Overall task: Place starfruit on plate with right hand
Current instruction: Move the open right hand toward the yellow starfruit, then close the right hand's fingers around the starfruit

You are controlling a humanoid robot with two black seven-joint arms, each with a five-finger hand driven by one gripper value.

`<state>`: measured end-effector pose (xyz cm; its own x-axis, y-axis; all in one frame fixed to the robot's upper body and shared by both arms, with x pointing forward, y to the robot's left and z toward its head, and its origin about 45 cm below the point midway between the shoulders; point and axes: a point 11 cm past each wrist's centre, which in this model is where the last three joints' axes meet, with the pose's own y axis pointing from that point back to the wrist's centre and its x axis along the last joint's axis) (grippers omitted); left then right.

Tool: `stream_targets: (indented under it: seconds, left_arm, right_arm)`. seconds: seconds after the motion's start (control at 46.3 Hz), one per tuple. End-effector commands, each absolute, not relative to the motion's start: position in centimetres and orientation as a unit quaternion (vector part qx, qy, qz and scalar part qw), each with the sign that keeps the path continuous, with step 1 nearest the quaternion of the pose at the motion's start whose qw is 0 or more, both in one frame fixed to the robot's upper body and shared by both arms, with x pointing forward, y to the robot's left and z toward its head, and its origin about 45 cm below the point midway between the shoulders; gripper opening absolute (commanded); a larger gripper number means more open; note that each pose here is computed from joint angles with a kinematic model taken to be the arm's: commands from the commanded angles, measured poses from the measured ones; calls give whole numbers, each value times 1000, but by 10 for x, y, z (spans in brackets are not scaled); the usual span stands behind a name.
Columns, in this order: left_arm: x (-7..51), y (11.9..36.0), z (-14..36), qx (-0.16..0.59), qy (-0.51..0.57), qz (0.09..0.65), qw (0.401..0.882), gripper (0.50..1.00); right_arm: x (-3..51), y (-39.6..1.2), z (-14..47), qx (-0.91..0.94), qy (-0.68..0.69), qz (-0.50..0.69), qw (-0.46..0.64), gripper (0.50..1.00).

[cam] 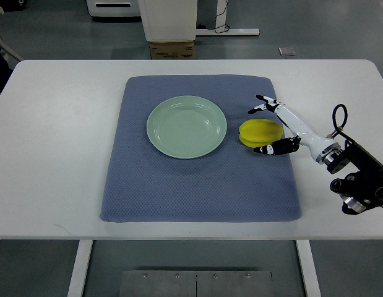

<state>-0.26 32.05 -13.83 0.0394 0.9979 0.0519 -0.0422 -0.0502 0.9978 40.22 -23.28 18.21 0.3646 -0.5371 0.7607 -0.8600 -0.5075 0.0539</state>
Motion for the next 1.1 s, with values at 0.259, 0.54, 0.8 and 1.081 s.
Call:
stream_targets:
  seconds: [0.259, 0.54, 0.8, 1.081]
  left_arm:
    - [-3, 321, -138, 512, 466, 513, 507, 1000]
    - [-3, 321, -138, 512, 467, 513, 507, 1000]
    - [-3, 321, -138, 512, 467, 513, 507, 1000]
    - [-3, 321, -138, 512, 466, 513, 507, 1000]
  right_arm:
    - [399, -230, 176, 797, -432, 352, 235, 998]
    - [400, -231, 175, 796, -429, 355, 239, 958]
    - [402, -232, 170, 792, -424, 362, 249, 868]
    - [404, -228, 170, 792, -422, 365, 248, 795]
